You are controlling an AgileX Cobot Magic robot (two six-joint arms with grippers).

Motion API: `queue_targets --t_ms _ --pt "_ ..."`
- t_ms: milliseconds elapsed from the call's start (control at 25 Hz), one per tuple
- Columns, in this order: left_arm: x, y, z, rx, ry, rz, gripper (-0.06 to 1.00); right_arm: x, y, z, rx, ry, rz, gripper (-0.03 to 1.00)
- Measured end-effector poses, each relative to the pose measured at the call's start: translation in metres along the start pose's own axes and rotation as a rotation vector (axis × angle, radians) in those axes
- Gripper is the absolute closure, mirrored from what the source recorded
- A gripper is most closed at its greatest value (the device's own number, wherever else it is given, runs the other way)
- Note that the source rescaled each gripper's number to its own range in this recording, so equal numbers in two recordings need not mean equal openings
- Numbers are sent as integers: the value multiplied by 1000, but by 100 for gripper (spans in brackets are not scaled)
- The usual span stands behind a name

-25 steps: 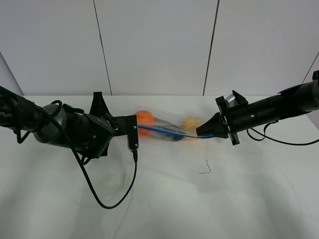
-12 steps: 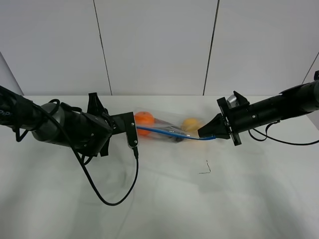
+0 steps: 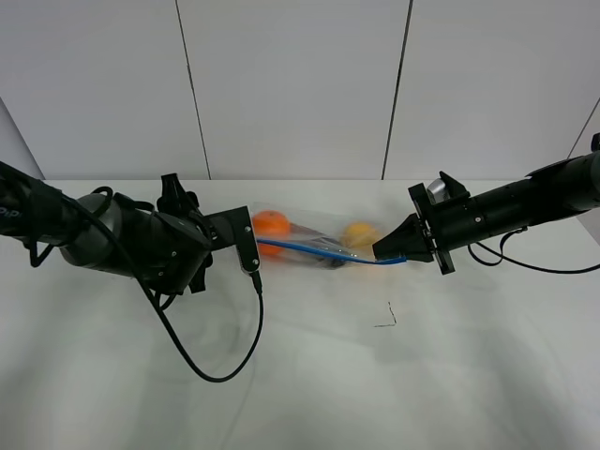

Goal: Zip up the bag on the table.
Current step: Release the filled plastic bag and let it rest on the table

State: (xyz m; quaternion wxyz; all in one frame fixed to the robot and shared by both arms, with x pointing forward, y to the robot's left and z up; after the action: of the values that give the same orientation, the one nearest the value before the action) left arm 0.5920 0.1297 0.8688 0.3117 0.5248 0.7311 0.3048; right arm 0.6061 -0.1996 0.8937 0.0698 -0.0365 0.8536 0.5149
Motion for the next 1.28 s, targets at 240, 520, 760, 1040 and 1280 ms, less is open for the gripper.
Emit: queue_targets --t_ms 240,520,760,1040,1280 --pt "6 8 0 -60 44 -47 26 0 0 0 0 1 0 97" --pt "8 9 -1 -68 57 -52 26 0 0 0 1 1 -1 97" --pt "10 8 -1 -63 66 -136 26 0 0 0 1 1 -2 97" --pt "16 7 -1 -57 108 -204 -2 0 0 0 1 1 -4 97" --pt "18 10 -1 -73 129 -227 -5 0 0 0 1 1 -4 97"
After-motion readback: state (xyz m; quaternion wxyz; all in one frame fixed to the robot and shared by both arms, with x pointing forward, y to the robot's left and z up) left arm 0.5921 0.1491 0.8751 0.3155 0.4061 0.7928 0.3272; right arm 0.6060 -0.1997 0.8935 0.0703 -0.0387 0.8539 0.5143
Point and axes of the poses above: a point on each arm's last joint axis where the gripper is mounted, z pointing out along that axis toward the gripper, y along the wrist's bending axis when the last joint is at zero, x = y × z, the point moved 5 cm from there along z, pointing out along that axis toward the gripper, and after that the axes turned 6 degrees about -z, right-handed, at the moved point
